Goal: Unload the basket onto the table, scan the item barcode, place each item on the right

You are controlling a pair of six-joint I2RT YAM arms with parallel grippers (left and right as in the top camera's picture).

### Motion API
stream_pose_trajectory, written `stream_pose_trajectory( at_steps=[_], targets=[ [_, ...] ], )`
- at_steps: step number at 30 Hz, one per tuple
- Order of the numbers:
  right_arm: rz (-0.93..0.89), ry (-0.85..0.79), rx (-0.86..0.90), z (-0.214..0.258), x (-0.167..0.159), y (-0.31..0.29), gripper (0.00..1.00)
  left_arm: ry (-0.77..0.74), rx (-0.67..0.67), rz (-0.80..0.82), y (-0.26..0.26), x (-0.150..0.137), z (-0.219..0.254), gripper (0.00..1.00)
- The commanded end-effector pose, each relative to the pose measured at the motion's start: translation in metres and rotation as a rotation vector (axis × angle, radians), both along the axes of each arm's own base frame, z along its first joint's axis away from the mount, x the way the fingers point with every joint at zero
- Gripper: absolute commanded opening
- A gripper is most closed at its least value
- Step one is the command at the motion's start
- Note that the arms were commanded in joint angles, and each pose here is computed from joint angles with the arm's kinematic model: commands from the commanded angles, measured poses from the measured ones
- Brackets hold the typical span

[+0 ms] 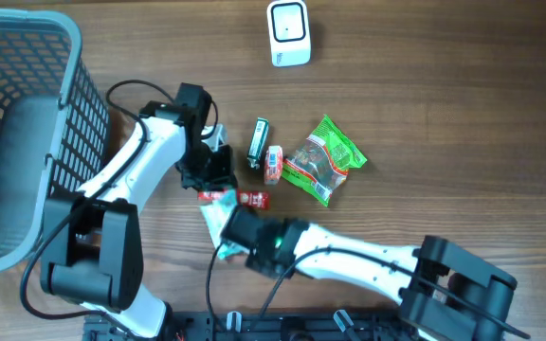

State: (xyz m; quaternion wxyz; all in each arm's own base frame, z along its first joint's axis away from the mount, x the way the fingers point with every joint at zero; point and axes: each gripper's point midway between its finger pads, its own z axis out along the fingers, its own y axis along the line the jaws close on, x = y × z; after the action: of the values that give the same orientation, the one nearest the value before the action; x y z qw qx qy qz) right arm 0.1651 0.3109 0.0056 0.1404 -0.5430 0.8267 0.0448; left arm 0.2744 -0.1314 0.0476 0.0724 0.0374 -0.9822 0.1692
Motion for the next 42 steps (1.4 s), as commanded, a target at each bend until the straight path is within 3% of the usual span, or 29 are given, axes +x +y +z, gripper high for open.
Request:
stream_pose_trajectory(
  at_steps=[1, 4, 7, 9, 13, 16, 22, 30, 32, 37, 42],
  targets=[
    [-0.075, -0.058, -0.04, 0.0, 0.031, -0.018, 0.04, 0.015, 0.004, -0.019, -0.006, -0.007, -0.004, 0.27],
    [-0.122, -0.017, -0.018, 0.016, 0.037, -0.02, 0.1, -0.002, 0.133, 0.033, 0.016, -0.001, -0.01, 0.28],
    [-0.131, 0.181, 0.12, 0.049, 0.019, 0.003, 0.46, -0.014, 0.187, 0.048, 0.03, 0.003, -0.012, 0.29],
    [-0.228, 0.319, 0.208, 0.065, 0.01, 0.017, 0.49, -0.007, 0.202, 0.059, 0.036, 0.002, -0.012, 0.29],
    [-0.513, 0.429, 0.217, 0.06, 0.007, 0.014, 0.5, 0.019, 0.253, 0.076, 0.051, -0.003, -0.013, 0.26],
    [-0.662, 0.476, 0.216, 0.05, 0.004, 0.01, 0.68, 0.045, 0.258, 0.073, 0.053, -0.012, -0.019, 0.23],
    [-0.874, 0.542, 0.248, 0.048, 0.006, 0.014, 0.78, 0.043, 0.239, 0.076, 0.054, -0.028, -0.052, 0.24],
    [-0.956, 0.692, 0.302, 0.031, -0.012, 0.021, 0.76, 0.067, 0.232, 0.054, 0.055, -0.045, -0.067, 0.24],
    [-0.951, 0.686, 0.301, 0.03, -0.009, 0.019, 0.76, 0.064, 0.227, 0.038, 0.058, -0.042, -0.057, 0.18],
    [-0.956, 0.699, 0.306, 0.031, -0.005, 0.015, 0.78, -0.024, 0.194, 0.057, 0.057, -0.019, -0.003, 0.18],
    [-0.957, 0.704, 0.299, 0.031, -0.006, 0.014, 0.8, 0.044, 0.079, 0.056, 0.037, -0.045, 0.019, 0.19]
  ],
)
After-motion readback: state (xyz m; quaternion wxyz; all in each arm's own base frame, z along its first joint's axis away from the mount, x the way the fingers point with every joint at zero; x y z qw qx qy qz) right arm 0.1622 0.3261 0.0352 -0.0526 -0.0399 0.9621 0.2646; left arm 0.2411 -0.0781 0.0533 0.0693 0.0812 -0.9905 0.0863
